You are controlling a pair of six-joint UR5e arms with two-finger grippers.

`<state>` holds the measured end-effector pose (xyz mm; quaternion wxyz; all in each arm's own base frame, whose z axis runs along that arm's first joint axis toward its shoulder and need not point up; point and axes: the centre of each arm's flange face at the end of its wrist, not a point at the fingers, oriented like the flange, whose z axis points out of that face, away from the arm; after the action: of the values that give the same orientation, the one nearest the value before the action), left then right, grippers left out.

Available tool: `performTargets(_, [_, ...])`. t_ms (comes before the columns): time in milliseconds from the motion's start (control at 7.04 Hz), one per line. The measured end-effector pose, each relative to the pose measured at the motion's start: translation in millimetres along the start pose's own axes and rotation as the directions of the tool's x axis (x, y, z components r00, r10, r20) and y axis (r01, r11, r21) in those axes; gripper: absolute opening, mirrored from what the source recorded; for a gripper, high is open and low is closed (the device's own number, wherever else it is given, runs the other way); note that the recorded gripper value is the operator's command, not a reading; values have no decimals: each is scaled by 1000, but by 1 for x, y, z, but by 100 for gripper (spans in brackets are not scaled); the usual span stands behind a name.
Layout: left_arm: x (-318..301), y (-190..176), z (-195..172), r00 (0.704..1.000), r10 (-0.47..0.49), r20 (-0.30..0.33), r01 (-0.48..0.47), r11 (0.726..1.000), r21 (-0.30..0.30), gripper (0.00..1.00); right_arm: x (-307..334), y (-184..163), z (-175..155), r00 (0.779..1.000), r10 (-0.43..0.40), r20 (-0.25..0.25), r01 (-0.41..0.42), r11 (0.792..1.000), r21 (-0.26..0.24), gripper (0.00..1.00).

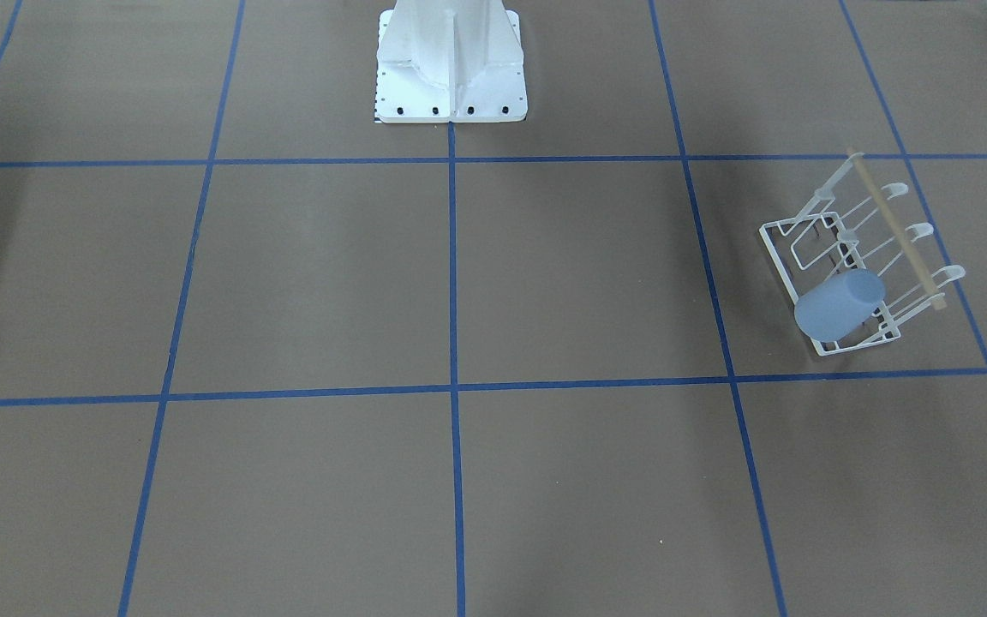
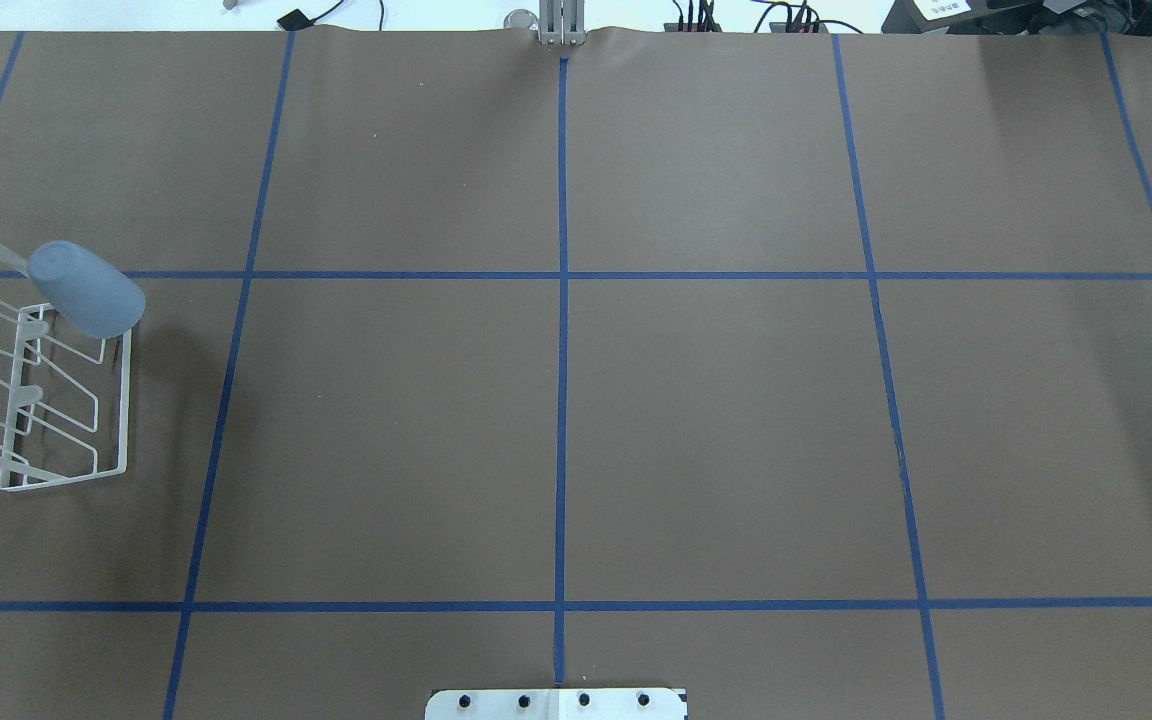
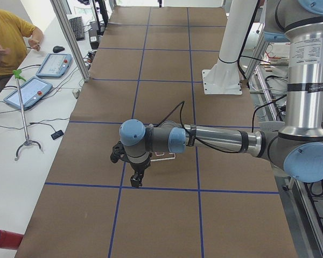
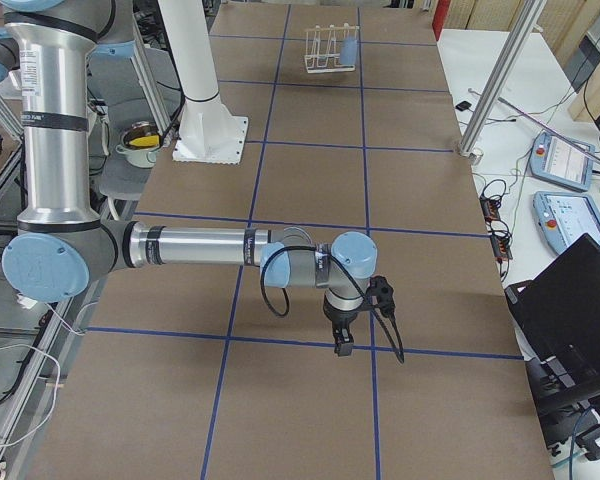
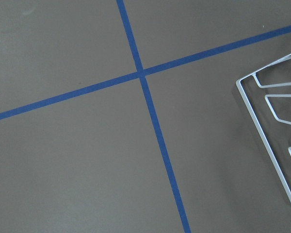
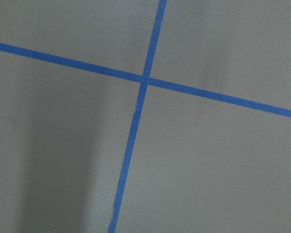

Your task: Hang cup on cup holder

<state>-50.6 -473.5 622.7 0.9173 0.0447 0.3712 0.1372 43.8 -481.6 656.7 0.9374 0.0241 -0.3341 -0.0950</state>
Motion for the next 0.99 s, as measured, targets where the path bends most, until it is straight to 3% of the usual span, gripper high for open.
performTargets(994, [-1, 5, 2, 1000, -6, -1, 6, 1000, -4, 99, 1, 9, 3, 1000, 14, 0, -14, 1000, -6, 100])
